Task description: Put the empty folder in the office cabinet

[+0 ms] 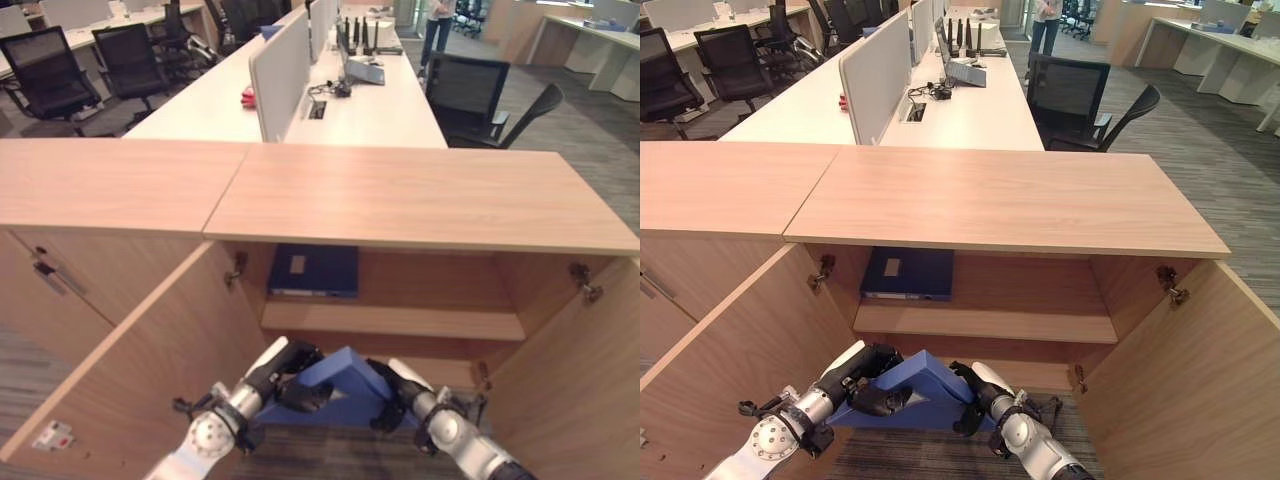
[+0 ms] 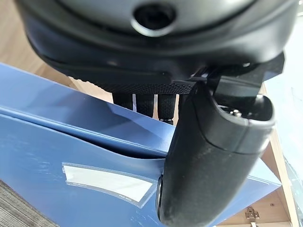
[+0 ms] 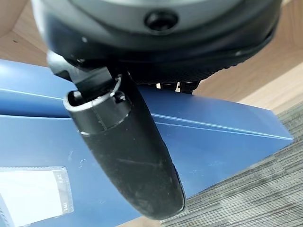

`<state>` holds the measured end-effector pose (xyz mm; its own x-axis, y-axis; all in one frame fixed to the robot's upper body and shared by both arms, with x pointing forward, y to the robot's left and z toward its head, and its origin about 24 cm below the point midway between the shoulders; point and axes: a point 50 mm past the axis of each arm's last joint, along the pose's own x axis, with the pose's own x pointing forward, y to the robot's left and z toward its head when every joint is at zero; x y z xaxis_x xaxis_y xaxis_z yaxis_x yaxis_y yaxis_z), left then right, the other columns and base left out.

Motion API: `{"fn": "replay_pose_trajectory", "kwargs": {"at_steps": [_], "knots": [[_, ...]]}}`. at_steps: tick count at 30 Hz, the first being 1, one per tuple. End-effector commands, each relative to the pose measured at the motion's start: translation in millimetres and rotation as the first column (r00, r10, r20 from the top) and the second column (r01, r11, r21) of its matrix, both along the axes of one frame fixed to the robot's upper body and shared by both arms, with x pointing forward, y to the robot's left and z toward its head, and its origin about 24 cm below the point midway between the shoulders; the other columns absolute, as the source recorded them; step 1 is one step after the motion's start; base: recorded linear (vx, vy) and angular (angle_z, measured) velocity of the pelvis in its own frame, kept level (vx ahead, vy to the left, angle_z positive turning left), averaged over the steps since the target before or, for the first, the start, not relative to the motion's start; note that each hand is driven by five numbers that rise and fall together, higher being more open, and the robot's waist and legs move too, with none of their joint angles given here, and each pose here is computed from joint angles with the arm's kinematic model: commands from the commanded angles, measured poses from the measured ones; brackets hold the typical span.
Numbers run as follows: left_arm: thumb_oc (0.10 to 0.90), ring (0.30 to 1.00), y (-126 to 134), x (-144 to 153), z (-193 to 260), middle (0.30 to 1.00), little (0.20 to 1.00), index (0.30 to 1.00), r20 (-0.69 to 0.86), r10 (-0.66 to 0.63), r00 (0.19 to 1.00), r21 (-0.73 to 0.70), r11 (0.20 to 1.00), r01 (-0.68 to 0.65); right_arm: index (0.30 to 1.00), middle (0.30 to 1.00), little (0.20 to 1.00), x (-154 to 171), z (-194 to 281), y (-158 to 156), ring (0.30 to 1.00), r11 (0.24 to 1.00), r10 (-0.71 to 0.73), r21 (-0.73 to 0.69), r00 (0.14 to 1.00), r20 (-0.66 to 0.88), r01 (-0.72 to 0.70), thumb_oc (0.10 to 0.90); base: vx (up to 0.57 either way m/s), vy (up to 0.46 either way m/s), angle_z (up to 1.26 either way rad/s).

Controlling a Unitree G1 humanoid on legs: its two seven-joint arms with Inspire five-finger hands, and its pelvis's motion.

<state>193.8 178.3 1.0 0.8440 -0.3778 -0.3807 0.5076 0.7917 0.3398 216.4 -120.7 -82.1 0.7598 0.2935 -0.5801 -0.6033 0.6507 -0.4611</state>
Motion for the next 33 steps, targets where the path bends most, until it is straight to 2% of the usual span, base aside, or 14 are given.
{"fn": "replay_pose_trajectory", "kwargs": {"at_steps": [1,4,9,11,16,17,18,19,23,27,28,29,33], "knots": [[0.4,0.3,-73.9,17.4,85.9,0.3,0.3,0.3,0.368,-0.199,0.908,-0.402,0.847,0.348,0.3,0.3,0.3,34.8,46.4,70.0,0.3,0.965,0.106,0.218,0.977,0.184,-0.146,0.4,0.0,0.0,0.0],[0.4,0.3,-76.1,18.4,86.5,0.3,0.3,0.3,0.366,-0.203,0.908,-0.41,0.841,0.353,0.3,0.3,0.3,23.7,37.1,74.5,0.3,0.951,0.095,0.284,0.99,0.104,-0.121,0.4,0.0,0.0,0.03],[0.4,0.3,-81.1,19.6,83.8,0.3,0.3,0.3,0.338,-0.225,0.914,-0.423,0.831,0.361,0.3,0.3,0.3,-7.0,9.3,82.6,0.3,0.841,-0.057,0.515,0.975,-0.217,0.164,0.4,0.0,0.001,0.01],[0.4,0.3,-83.3,20.1,83.3,0.3,0.3,0.3,0.329,-0.235,0.915,-0.427,0.827,0.366,0.3,0.3,0.3,-13.8,3.7,87.8,0.3,0.788,-0.08,0.562,0.947,-0.31,0.251,0.4,0.0,0.0,0.0],[0.4,0.3,-85.9,19.8,76.3,0.3,0.3,0.3,0.287,-0.253,0.924,-0.439,0.822,0.362,0.3,0.3,0.3,-23.7,-2.1,94.4,0.3,0.706,-0.088,0.609,0.898,-0.431,0.361,0.4,0.0,0.0,0.0],[0.563,0.545,-85.2,19.9,73.6,0.545,0.545,0.545,0.273,-0.253,0.928,-0.439,0.825,0.355,0.3,0.3,0.3,-24.4,-3.7,92.6,0.3,0.701,-0.1,0.605,0.891,-0.443,0.379,0.4,0.0,0.0,0.0],[0.563,0.545,-83.8,19.6,70.0,0.545,0.545,0.545,0.253,-0.251,0.935,-0.443,0.829,0.342,0.3,0.3,0.3,-25.4,-5.6,90.3,0.3,0.696,-0.111,0.599,0.883,-0.456,0.396,0.4,0.0,0.0,0.0],[0.8,0.9,-80.6,19.3,62.0,0.9,0.9,0.9,0.21,-0.24,0.948,-0.451,0.836,0.312,0.3,0.3,0.3,-27.2,-8.9,84.4,0.3,0.685,-0.132,0.59,0.87,-0.476,0.427,0.4,0.0,0.0,0.0],[0.8,0.9,-66.3,19.3,46.5,0.9,0.9,0.9,0.136,-0.166,0.977,-0.458,0.863,0.21,0.3,0.3,0.3,-30.3,-15.7,65.8,0.3,0.685,-0.187,0.557,0.852,-0.489,0.47,0.4,0.0,0.0,0.0],[0.8,0.9,-33.9,8.1,14.2,0.9,0.9,0.9,-0.019,0.004,1.0,-0.465,0.885,-0.012,0.3,0.3,0.3,-33.1,-22.5,27.6,0.3,0.703,-0.279,0.497,0.84,-0.465,0.509,0.4,0.0,0.0,0.0],[0.8,0.9,-33.8,7.8,14.0,0.9,0.9,0.9,-0.02,0.005,1.0,-0.465,0.885,-0.013,0.3,0.3,0.3,-33.7,-22.7,27.4,0.3,0.704,-0.278,0.496,0.84,-0.466,0.508,0.4,0.03,-0.017,-0.02],[0.8,0.9,-8.0,-6.2,-10.0,0.9,0.9,0.9,-0.131,0.141,0.981,-0.441,0.878,-0.185,0.3,0.3,0.3,-38.2,-25.9,-5.5,0.3,0.726,-0.349,0.437,0.832,-0.431,0.531,0.4,0.0,0.0,0.0],[0.8,0.9,33.8,-38.5,-50.1,0.9,0.9,0.9,-0.294,0.366,0.883,-0.319,0.834,-0.451,0.3,0.3,0.3,-47.5,-27.1,-60.0,0.3,0.709,-0.497,0.342,0.781,-0.377,0.616,0.4,0.01,-0.014,0.06]]}}
